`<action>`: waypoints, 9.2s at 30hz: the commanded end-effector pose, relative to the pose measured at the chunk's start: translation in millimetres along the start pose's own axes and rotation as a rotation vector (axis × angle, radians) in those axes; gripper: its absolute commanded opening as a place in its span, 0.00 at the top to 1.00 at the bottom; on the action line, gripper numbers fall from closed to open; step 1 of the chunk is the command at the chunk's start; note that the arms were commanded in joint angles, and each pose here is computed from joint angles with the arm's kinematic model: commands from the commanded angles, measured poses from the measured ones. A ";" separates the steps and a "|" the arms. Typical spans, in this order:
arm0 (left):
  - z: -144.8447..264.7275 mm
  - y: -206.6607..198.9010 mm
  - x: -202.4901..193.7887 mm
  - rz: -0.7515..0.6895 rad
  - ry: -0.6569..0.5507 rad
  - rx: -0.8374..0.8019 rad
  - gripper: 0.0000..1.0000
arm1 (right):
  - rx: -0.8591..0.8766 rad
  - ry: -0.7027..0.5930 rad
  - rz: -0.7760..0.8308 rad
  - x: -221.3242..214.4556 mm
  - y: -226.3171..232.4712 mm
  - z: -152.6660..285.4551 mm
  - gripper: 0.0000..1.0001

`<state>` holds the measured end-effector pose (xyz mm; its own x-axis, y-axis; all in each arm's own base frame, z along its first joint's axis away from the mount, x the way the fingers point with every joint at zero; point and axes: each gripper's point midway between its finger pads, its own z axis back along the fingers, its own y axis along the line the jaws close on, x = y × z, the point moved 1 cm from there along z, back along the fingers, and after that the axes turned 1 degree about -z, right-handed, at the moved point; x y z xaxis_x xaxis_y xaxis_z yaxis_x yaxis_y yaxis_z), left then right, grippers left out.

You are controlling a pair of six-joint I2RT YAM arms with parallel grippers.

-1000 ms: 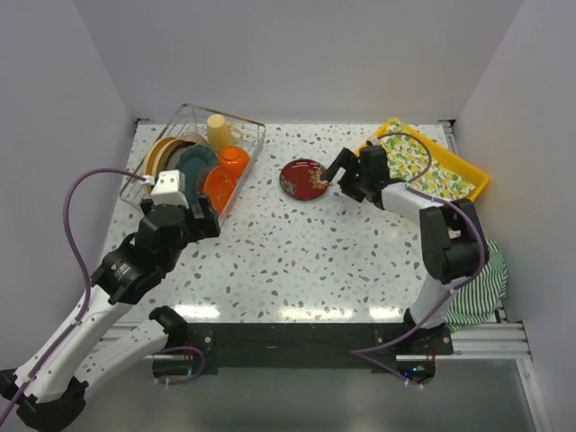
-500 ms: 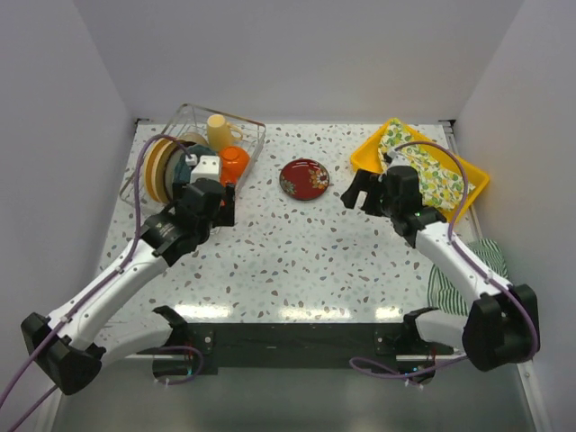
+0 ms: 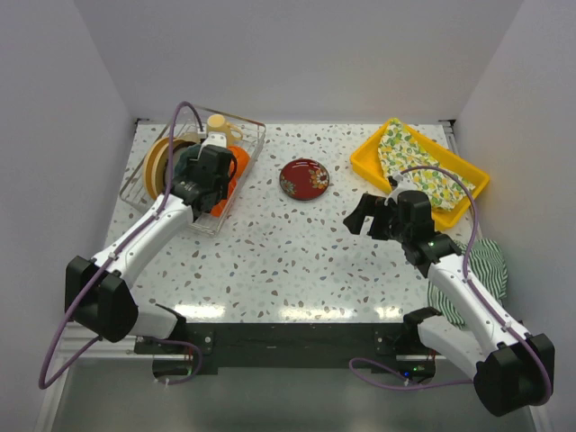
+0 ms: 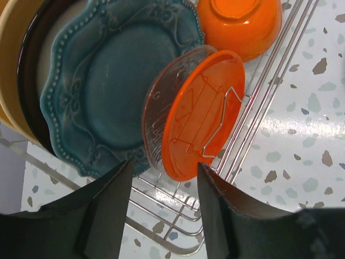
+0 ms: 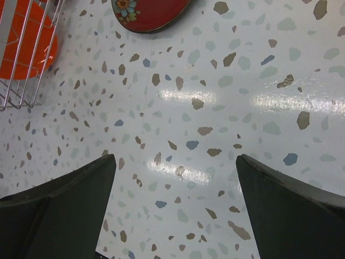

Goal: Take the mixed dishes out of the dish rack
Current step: Place the plate at the center of the board, then pick up the plate from the dish rack, then place the plate at the center of the board, then pick up the plate from the dish rack.

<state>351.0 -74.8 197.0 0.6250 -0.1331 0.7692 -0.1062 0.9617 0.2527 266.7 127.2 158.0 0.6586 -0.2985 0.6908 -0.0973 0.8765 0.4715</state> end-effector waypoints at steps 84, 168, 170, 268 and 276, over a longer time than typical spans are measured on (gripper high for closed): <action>49.8 23.1 93.1 0.085 -0.209 -0.211 1.00 | 0.129 0.024 0.022 -5.5 20.8 8.5 0.02; 136.1 24.8 -18.1 0.269 -0.257 -0.338 0.03 | -0.007 0.126 -0.170 67.2 53.0 -177.0 1.00; 138.8 29.5 -19.3 0.278 -0.262 -0.328 0.03 | -0.022 0.140 -0.205 67.4 42.4 -191.7 1.00; -37.0 45.7 13.4 -0.035 -0.020 0.398 0.98 | 0.081 0.081 0.122 6.0 26.0 8.8 0.02; -3.4 64.8 41.4 0.020 -0.105 0.397 1.00 | 0.101 0.080 0.099 6.7 30.0 6.2 0.02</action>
<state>372.6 -25.5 195.1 0.6369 -0.1939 0.7462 -0.3312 0.8052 0.4919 258.7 142.3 174.8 0.7103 -0.1561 0.6863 -0.2238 0.8744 0.4305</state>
